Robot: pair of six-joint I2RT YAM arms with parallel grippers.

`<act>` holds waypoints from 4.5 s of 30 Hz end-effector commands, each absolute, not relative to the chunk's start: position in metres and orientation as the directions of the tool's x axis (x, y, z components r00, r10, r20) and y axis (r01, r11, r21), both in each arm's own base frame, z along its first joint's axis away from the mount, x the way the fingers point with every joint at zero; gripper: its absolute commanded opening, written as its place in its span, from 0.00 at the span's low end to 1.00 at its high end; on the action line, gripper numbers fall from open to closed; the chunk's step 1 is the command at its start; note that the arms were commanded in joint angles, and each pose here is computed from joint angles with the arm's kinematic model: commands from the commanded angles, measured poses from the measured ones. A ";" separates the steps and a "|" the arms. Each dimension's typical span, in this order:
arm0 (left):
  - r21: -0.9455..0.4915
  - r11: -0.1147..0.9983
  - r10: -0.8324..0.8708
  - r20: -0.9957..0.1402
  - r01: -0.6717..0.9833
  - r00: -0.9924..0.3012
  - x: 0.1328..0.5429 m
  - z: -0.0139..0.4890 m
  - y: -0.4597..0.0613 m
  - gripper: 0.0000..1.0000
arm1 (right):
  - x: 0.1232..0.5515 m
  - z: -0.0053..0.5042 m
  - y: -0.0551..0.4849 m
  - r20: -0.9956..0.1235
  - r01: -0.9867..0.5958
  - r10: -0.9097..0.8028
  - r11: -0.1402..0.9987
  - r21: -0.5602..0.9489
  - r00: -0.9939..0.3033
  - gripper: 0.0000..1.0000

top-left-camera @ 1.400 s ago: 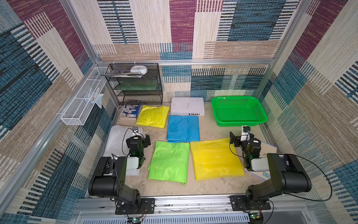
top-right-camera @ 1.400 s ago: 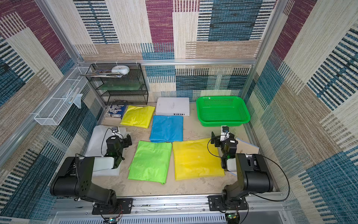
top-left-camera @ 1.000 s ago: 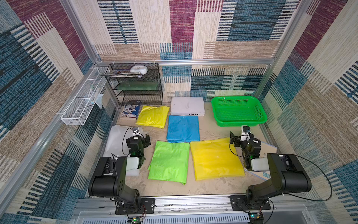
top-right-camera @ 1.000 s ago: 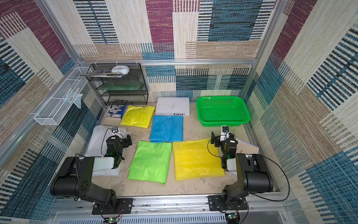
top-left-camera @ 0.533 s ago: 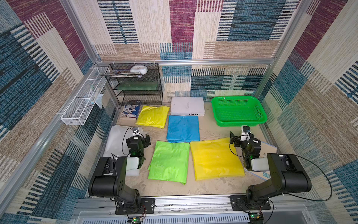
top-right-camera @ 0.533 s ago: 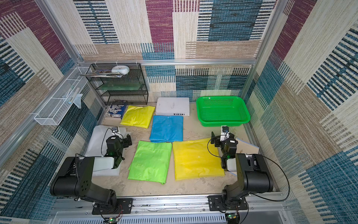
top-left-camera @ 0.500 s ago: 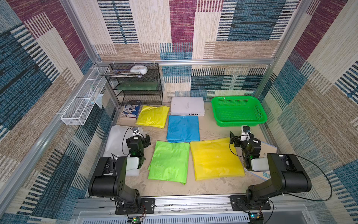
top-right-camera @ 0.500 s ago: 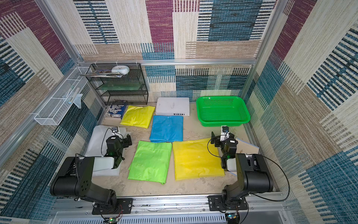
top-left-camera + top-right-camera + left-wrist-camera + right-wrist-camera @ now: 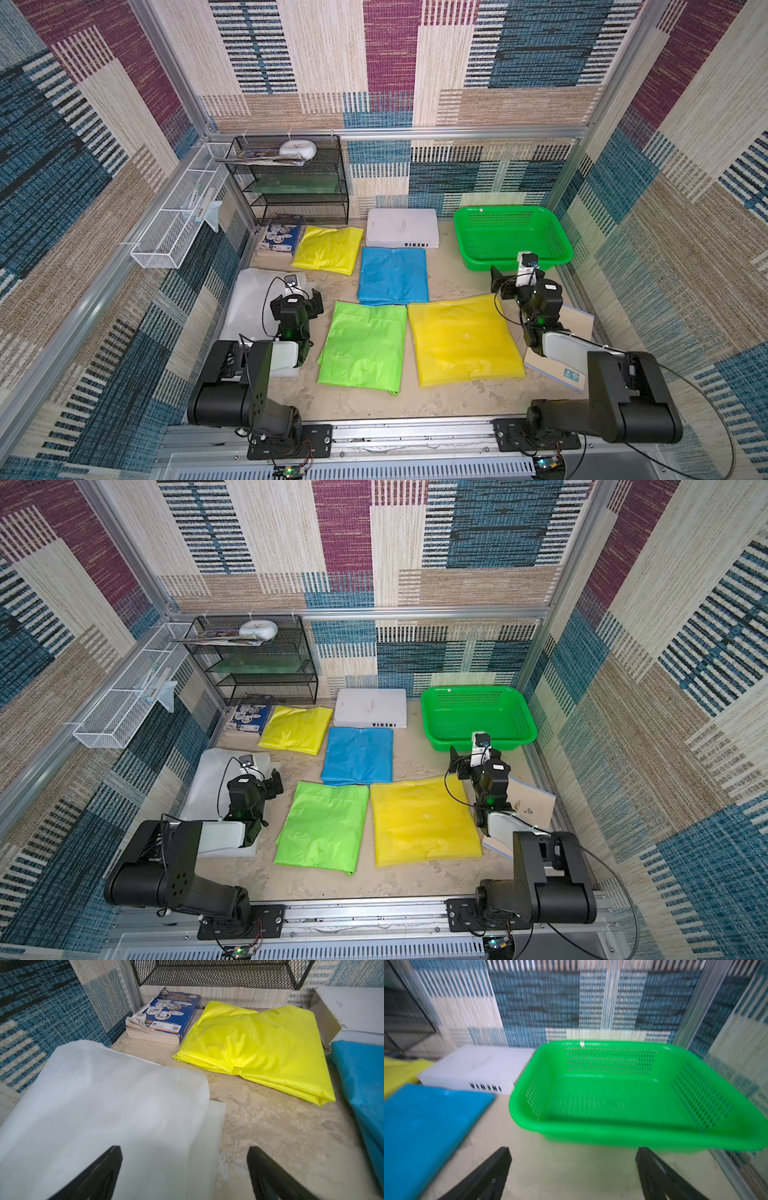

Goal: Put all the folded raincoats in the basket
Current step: Adjust the raincoat at the center of the board, then pick up the basket from the center of the board.

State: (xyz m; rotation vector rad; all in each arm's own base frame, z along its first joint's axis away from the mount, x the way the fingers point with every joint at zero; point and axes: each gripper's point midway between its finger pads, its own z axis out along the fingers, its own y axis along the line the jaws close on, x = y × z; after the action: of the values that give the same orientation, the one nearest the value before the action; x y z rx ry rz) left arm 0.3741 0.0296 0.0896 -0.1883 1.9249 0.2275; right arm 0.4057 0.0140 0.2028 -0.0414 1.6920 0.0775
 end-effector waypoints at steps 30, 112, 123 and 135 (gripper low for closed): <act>-0.600 0.789 -0.094 -0.326 0.129 -0.941 0.220 0.147 -0.196 0.81 | 0.298 0.076 0.056 -0.434 0.115 0.321 0.892 0.437 -0.842 0.94; -0.567 0.791 0.132 -0.210 0.231 -0.969 0.276 0.103 -0.286 0.76 | 0.397 0.157 -0.012 -0.472 0.450 0.703 0.707 0.546 -0.532 0.93; -0.572 0.782 0.133 -0.238 0.249 -0.962 0.242 0.121 -0.268 0.77 | 0.453 0.146 -0.041 -0.345 0.568 0.850 0.524 0.635 -0.398 0.88; -0.515 0.815 0.129 -0.283 0.264 -0.950 0.223 0.137 -0.239 0.77 | 0.482 0.105 -0.047 -0.238 0.648 0.900 0.430 0.629 -0.366 0.66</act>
State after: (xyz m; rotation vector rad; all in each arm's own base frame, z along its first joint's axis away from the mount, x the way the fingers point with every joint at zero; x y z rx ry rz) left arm 0.2274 -0.2481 0.1382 0.2921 2.7534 -0.8884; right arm 0.4772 -0.0473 0.1070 1.2757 2.1424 0.5680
